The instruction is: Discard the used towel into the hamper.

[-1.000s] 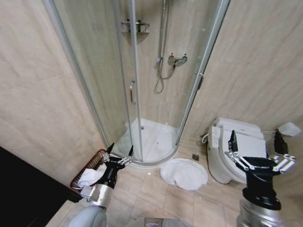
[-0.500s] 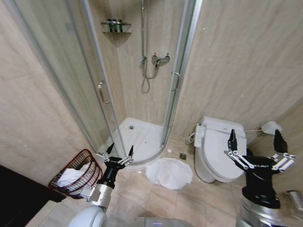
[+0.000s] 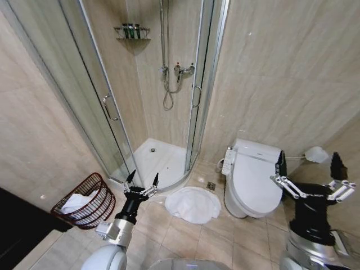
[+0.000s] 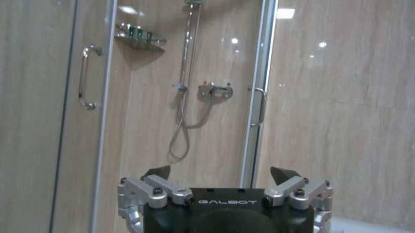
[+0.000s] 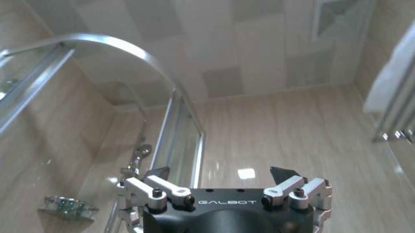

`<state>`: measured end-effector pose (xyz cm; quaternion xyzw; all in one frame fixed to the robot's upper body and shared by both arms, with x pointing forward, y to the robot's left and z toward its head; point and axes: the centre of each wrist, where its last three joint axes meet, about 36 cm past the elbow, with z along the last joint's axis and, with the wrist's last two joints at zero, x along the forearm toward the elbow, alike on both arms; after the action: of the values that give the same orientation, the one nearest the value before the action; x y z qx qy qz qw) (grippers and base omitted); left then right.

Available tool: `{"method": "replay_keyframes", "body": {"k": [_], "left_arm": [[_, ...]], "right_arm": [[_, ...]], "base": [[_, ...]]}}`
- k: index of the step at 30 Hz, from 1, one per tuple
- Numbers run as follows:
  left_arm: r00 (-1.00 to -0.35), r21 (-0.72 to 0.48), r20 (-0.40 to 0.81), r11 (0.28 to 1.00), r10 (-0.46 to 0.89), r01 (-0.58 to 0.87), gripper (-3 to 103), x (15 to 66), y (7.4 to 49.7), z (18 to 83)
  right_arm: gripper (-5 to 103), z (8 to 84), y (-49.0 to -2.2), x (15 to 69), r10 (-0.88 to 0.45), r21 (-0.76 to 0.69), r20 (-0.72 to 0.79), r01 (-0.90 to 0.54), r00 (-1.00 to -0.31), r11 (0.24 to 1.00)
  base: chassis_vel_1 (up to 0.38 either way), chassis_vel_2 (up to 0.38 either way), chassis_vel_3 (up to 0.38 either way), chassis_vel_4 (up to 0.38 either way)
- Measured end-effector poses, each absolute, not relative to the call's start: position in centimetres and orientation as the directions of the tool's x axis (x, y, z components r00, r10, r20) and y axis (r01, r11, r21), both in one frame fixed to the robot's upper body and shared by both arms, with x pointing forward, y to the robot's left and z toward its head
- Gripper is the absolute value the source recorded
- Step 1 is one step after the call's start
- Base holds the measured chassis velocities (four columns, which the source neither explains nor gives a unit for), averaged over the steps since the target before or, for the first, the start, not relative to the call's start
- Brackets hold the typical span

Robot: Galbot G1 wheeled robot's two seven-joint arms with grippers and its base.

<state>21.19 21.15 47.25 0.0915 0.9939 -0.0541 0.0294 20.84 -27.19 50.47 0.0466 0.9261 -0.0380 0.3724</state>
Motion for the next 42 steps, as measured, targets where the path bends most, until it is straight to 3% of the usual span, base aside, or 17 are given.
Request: {"method": "replay_keyframes", "body": {"k": [7,14,20,33,36,42], "left_arm": [[-0.982,-0.103,-0.069,0.977,0.178,0.185,100,21.2,21.1,47.3],[-0.982,-0.103,-0.069,0.977,0.178,0.185,100,21.2,21.1,47.3],[-0.982,-0.103,-0.068,0.977,0.179,0.185,100,21.2,21.1,47.3],[-0.982,-0.103,-0.069,0.977,0.178,0.185,100,21.2,21.1,47.3],[-0.982,-0.103,-0.069,0.977,0.179,0.185,100,21.2,21.1,47.3],[-0.982,-0.103,-0.068,0.977,0.179,0.185,100,21.2,21.1,47.3]], "right_arm": [[100,48.3,-27.5,20.8,0.128,0.099,-0.589,0.086,-0.798,0.991],[100,44.2,-28.3,21.0,0.165,0.116,-0.479,0.124,-0.862,0.985],[100,36.5,-29.1,19.7,0.220,0.145,-0.282,0.185,-0.934,0.972],[100,26.4,-29.1,19.3,0.172,0.200,0.041,0.176,-0.984,0.964],[100,23.5,-29.2,21.2,0.137,0.253,0.178,0.179,-0.975,0.951],[100,21.3,-29.5,23.6,0.100,0.233,0.248,0.159,-0.964,0.959]], "base": [[0.000,0.000,0.000,0.000],[0.000,0.000,0.000,0.000],[0.000,0.000,0.000,0.000],[0.000,0.000,0.000,0.000],[0.000,0.000,0.000,0.000],[0.000,0.000,0.000,0.000]]}}
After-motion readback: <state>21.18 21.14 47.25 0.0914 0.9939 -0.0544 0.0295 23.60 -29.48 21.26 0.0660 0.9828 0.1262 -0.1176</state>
